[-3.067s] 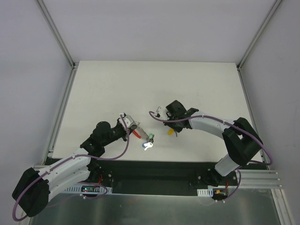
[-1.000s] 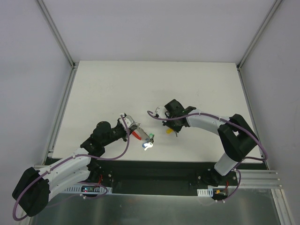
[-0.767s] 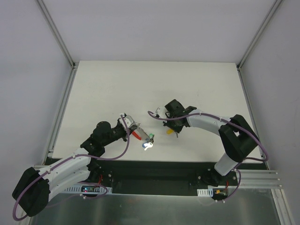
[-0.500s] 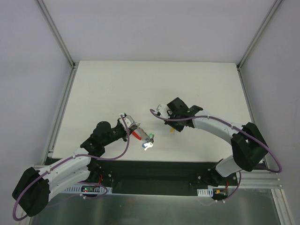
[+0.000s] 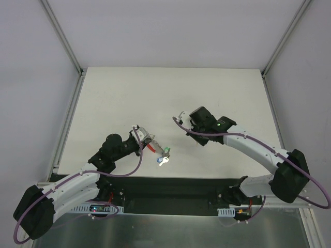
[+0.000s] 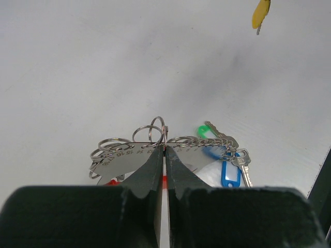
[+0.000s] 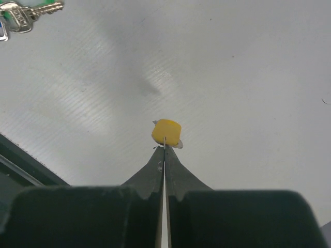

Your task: Put the keys on the keyring

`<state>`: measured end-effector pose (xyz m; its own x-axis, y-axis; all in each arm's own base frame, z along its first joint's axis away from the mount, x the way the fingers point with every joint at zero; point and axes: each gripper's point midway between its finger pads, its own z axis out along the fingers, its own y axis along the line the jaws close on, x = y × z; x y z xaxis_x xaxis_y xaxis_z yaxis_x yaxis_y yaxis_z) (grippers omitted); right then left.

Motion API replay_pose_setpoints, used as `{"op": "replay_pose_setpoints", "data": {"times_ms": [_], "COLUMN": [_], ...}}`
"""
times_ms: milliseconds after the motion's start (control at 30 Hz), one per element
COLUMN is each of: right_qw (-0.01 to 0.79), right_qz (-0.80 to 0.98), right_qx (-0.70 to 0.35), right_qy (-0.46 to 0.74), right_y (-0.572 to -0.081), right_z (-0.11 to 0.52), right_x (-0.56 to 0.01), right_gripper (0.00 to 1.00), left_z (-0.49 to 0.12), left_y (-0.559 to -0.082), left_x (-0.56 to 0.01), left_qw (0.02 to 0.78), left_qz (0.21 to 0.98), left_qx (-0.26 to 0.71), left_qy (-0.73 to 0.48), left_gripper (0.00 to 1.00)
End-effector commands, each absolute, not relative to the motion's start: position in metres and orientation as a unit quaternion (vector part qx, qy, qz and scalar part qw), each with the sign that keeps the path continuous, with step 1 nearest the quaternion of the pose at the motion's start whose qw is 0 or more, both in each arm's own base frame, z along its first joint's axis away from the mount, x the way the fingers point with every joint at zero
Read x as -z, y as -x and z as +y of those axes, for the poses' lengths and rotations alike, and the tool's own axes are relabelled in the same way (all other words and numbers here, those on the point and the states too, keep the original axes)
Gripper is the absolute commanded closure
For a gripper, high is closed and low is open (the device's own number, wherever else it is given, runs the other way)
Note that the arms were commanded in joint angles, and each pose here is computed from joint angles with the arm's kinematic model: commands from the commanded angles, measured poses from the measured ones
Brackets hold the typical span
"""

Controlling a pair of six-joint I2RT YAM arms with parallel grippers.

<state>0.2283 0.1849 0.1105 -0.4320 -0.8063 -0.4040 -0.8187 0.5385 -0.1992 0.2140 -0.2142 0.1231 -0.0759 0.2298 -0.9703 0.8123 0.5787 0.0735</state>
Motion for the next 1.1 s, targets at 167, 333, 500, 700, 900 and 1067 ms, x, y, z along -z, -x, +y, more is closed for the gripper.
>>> {"op": "replay_pose_setpoints", "data": {"times_ms": [167, 333, 500, 700, 900, 1067], "right_qw": [0.335, 0.380, 0.407, 0.423, 0.409, 0.390], "right_qz": [0.785, 0.741, 0.705, 0.687, 0.687, 0.669], "right_qx": [-0.145, -0.194, -0.230, -0.253, -0.263, -0.307], "right_qy": [0.500, 0.519, 0.533, 0.534, 0.540, 0.554], "right_y": [-0.202, -0.196, -0.192, -0.195, -0.185, -0.166], "right_z": [0.218, 0.236, 0.255, 0.272, 0.276, 0.284], "right_x": [-0.146, -0.164, -0.183, -0.194, -0.192, -0.197], "right_gripper": [0.99, 0.99, 0.99, 0.99, 0.99, 0.99], "left_z": [-0.242, -0.255, -0.264, -0.273, -0.276, -0.278], "left_y": [-0.186, -0.172, -0.170, -0.176, -0.179, -0.171], "left_x": [-0.148, -0.151, -0.160, -0.161, -0.163, -0.164], "left_qw": [0.557, 0.532, 0.525, 0.510, 0.504, 0.494], "left_qz": [0.611, 0.577, 0.553, 0.551, 0.542, 0.527], "left_qx": [0.335, 0.369, 0.381, 0.384, 0.376, 0.393], "left_qy": [-0.453, -0.497, -0.523, -0.538, -0.558, -0.569], "left_gripper": [1.00, 1.00, 1.00, 1.00, 1.00, 1.00]}}
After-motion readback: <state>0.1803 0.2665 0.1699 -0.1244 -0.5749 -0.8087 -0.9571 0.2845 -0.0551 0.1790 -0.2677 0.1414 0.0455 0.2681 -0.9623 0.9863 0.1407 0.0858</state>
